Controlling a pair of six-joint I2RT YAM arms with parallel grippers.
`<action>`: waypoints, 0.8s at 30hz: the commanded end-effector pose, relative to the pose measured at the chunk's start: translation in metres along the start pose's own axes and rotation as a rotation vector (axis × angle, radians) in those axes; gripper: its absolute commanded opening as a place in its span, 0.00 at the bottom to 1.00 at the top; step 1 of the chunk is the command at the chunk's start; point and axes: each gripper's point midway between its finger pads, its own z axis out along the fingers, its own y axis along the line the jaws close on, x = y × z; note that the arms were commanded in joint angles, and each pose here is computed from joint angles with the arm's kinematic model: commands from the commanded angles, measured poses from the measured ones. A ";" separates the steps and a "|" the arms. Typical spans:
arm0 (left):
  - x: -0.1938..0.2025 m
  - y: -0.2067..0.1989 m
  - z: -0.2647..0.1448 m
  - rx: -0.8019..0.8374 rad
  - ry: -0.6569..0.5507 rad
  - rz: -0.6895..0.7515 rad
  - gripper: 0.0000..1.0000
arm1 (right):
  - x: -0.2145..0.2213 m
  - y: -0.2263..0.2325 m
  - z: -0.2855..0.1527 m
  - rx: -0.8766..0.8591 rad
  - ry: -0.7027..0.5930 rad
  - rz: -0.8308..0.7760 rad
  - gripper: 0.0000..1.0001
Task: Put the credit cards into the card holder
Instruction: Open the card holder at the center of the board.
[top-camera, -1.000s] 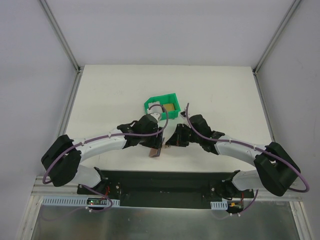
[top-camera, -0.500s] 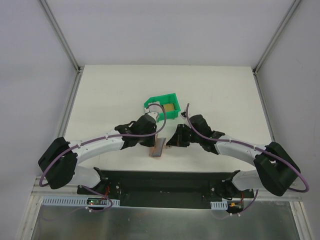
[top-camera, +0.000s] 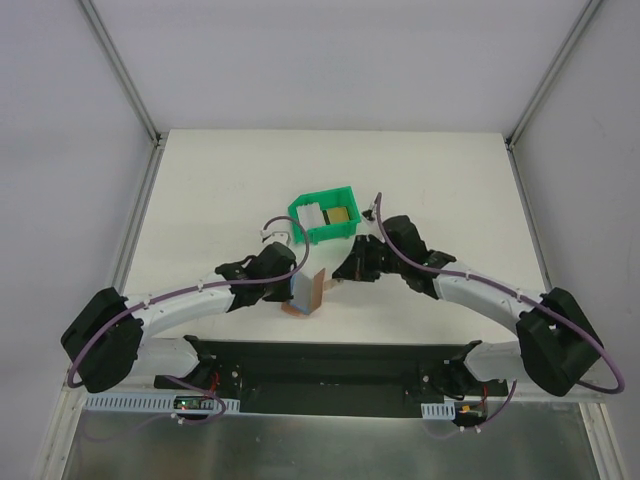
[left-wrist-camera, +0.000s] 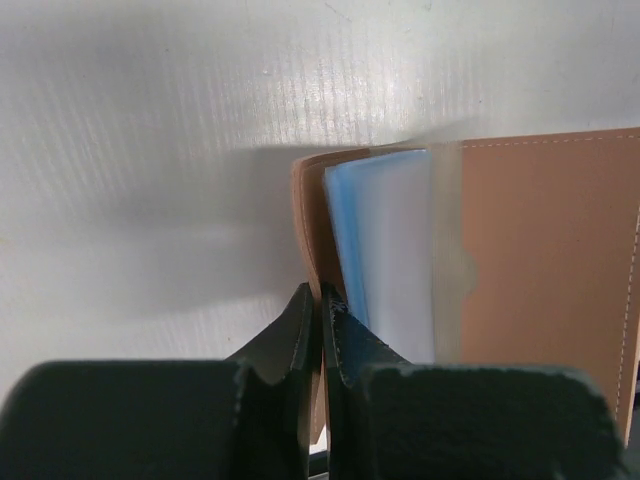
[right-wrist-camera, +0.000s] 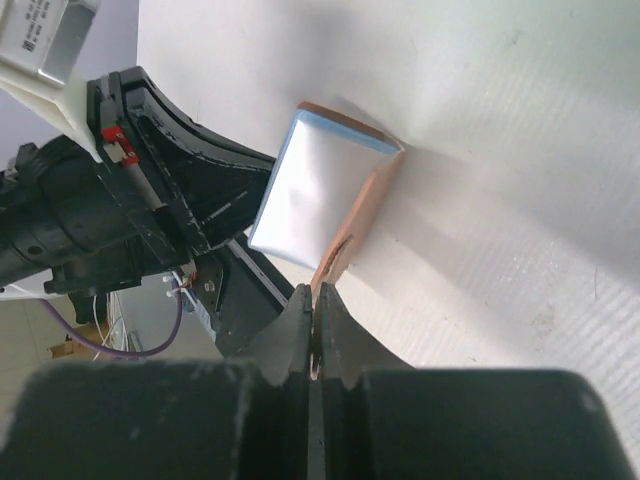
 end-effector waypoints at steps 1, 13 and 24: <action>-0.002 0.007 0.002 -0.020 -0.020 -0.052 0.00 | -0.006 0.003 0.003 0.008 0.024 -0.031 0.00; -0.015 -0.013 -0.013 0.116 -0.084 -0.017 0.00 | 0.015 -0.095 -0.003 0.318 0.067 0.028 0.01; -0.020 -0.037 -0.016 0.198 -0.052 -0.012 0.00 | -0.017 -0.056 -0.014 0.249 -0.016 -0.008 0.35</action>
